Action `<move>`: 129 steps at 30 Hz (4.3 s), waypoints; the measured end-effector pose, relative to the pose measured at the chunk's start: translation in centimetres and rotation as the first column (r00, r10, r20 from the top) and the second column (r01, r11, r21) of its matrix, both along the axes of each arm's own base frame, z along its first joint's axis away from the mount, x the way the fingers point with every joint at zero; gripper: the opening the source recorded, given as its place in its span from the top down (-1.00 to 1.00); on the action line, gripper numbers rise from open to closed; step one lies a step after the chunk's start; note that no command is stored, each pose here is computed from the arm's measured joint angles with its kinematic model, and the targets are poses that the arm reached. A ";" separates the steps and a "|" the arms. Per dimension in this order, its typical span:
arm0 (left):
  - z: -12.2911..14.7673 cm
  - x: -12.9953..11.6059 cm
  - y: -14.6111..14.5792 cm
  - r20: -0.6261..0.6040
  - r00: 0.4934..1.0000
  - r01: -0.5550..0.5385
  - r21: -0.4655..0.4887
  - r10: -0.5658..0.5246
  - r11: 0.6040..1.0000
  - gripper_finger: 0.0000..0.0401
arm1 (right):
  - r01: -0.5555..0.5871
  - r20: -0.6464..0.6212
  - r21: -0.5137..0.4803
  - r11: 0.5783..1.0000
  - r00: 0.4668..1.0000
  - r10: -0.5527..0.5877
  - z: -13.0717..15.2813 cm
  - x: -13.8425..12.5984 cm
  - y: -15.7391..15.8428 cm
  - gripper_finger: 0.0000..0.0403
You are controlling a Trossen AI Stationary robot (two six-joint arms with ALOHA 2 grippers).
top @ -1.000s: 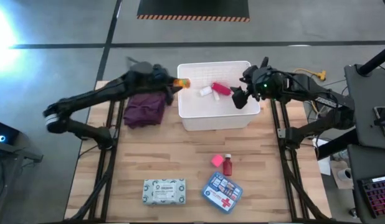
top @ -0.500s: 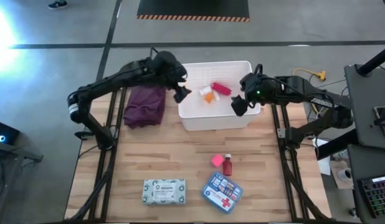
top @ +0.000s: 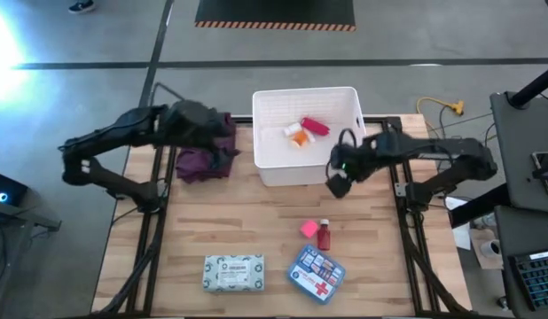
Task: Pick & place medical supplies in basket/bin
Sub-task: Put the pill bottle into the bin, then put the pink bandage into the bin
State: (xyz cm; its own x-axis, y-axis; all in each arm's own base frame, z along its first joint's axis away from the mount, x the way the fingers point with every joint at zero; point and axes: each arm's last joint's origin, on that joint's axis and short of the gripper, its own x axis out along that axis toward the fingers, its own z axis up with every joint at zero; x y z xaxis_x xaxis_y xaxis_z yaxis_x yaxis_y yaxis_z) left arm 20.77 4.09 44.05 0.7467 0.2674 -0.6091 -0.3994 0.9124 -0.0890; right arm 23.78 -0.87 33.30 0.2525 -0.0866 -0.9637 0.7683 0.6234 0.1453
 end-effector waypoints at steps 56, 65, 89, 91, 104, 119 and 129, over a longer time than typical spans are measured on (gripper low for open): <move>-8.1 -10.4 -2.2 0.249 0.958 -0.098 -0.184 0.142 0.978 -0.45 | 0.225 0.103 -0.103 0.969 0.971 -0.215 -8.2 5.3 10.0 0.43; -8.3 -10.0 -2.1 0.235 0.961 -0.100 -0.184 0.143 0.978 -0.45 | 0.437 0.544 -0.353 0.827 0.815 -0.198 3.5 2.5 4.4 0.20; -8.7 -8.0 -4.6 0.206 0.976 0.144 -0.335 -0.077 0.931 -0.43 | 0.190 0.321 -0.668 0.720 0.946 0.047 7.5 3.1 -3.4 -0.77; -9.0 -7.8 -5.6 0.177 0.969 0.224 -0.344 -0.171 0.912 -0.39 | 0.136 0.312 -0.671 0.729 0.944 0.111 7.5 3.3 -1.7 -0.75; -12.8 -5.2 -9.6 -0.191 0.906 0.288 -0.374 -0.377 0.882 -0.13 | 0.336 0.383 -0.223 0.915 0.893 -0.234 3.2 2.6 5.9 -0.63; -13.1 -5.2 -10.4 -0.213 0.915 0.260 -0.339 -0.343 0.904 -0.10 | 0.600 0.024 0.055 0.798 0.798 -0.602 -6.7 7.7 12.9 -0.63; -12.0 -6.7 -10.4 -0.117 0.965 0.194 -0.284 -0.235 0.939 -0.10 | 0.701 0.008 0.093 0.707 0.709 -0.705 -11.7 10.7 12.8 -0.63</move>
State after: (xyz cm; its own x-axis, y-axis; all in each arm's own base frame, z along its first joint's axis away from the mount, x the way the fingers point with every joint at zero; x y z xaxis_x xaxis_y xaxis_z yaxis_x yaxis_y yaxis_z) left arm 14.02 -6.32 32.03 0.6647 -0.0770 -0.7431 -0.2240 0.9283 -0.2966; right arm 34.43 11.95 21.55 0.1869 -0.1806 -0.9656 0.9718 -0.1100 0.2087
